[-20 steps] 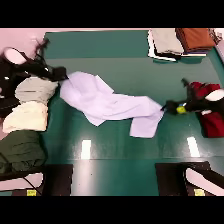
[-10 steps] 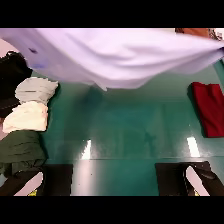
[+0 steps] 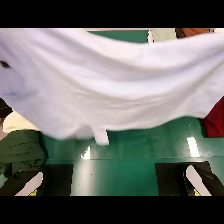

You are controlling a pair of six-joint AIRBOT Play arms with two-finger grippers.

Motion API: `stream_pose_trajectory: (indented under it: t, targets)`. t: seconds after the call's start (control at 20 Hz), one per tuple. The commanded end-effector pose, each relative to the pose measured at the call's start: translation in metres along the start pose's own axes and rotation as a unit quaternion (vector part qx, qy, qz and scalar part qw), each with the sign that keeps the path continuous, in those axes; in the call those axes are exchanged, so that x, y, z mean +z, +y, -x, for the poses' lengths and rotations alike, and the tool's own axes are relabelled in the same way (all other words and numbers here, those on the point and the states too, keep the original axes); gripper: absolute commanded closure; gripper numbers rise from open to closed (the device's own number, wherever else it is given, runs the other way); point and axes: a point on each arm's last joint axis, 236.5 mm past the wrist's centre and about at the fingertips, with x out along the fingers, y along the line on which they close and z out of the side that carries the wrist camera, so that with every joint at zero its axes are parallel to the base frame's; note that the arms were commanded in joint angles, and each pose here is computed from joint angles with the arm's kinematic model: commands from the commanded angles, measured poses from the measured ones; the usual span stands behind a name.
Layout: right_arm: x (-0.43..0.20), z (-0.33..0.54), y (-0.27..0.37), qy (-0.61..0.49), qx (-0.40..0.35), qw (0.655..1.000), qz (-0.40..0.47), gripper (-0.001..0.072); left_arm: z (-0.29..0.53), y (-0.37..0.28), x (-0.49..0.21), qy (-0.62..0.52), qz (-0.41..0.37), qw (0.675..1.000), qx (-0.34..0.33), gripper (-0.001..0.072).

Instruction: Fold the shirts.

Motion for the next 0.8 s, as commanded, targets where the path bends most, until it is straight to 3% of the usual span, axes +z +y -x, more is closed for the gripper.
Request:
stream_pose_trajectory:
  t: [0.0,0.15,0.35,0.45,0.55,0.6,0.75]
  targets:
    - [-0.080,-0.075,-0.044,0.161,-0.037,0.984,-0.061,0.0696,-0.077,0.032,-0.115,0.160,0.064,0.985,-0.008,0.0685]
    - [-0.174,-0.140,-0.070,0.310,-0.072,0.945,-0.073,0.0696,-0.137,0.067,-0.245,0.299,0.127,0.946,0.001,0.0684]
    - [-0.222,-0.216,-0.075,0.368,-0.056,0.923,-0.100,0.0675,-0.185,0.103,-0.368,0.397,0.170,0.902,0.016,0.0674]
    - [-0.210,-0.237,-0.073,0.363,-0.039,0.924,-0.116,0.0247,-0.187,0.122,-0.384,0.404,0.201,0.891,0.041,0.0021]
    - [-0.195,-0.241,-0.073,0.361,-0.025,0.926,-0.103,0.0248,-0.172,0.138,-0.385,0.416,0.233,0.877,0.060,0.0095]
    - [-0.191,-0.238,-0.072,0.364,-0.020,0.926,-0.094,0.0281,-0.157,0.143,-0.387,0.436,0.239,0.866,0.061,0.0093]
    - [-0.194,-0.216,-0.062,0.373,-0.007,0.925,-0.073,0.0283,-0.105,0.151,-0.411,0.497,0.213,0.836,0.090,0.0093]
